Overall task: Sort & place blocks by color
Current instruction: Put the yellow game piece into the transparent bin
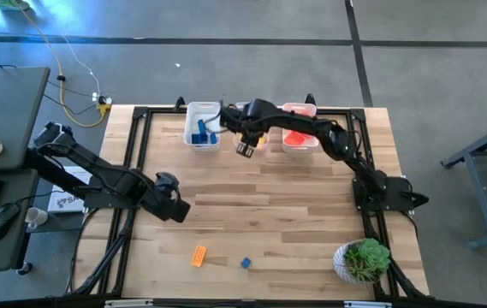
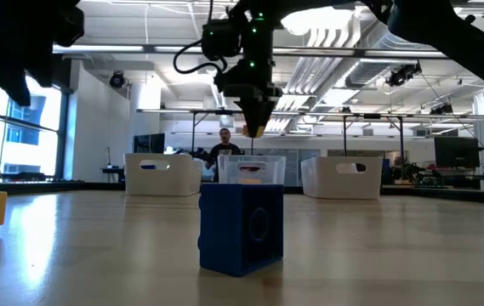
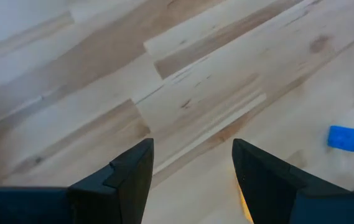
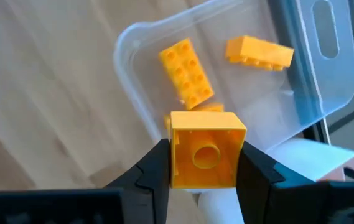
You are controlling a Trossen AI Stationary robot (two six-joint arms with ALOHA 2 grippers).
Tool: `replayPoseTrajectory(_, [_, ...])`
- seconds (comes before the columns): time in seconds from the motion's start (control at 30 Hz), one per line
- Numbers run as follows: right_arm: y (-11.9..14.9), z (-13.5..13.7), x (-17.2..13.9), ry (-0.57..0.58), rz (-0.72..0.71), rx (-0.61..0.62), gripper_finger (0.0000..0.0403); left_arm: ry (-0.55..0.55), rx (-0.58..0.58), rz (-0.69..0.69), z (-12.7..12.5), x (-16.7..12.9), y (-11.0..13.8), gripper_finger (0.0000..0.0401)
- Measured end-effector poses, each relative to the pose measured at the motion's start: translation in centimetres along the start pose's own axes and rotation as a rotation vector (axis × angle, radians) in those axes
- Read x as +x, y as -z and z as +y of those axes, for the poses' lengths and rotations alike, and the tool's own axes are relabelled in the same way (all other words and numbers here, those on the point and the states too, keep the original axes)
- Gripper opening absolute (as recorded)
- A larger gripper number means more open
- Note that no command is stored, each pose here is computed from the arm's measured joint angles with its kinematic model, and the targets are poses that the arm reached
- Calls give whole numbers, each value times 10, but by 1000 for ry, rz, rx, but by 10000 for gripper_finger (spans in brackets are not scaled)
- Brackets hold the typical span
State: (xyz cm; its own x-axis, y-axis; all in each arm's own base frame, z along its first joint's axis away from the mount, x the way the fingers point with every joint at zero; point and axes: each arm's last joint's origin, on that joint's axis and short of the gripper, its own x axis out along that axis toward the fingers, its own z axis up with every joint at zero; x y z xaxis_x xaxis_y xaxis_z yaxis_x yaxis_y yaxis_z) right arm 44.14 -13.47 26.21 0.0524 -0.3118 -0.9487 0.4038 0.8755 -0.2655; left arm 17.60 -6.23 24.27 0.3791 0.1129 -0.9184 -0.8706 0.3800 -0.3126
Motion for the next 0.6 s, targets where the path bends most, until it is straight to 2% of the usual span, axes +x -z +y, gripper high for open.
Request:
replayPoseTrajectory(0.23, [-10, -42, 13, -99, -51, 88, 114, -67, -58, 16, -9, 18, 17, 204])
replayPoseTrajectory(0.47, [-15, -72, 21, -230, -101, 130, 114, -24, -140, 37, -24, 32, 28, 204])
replayPoseTrajectory(0.6, [-14, -83, 24, -268, -99, 154, 114, 22, -180, 50, -34, 41, 36, 204])
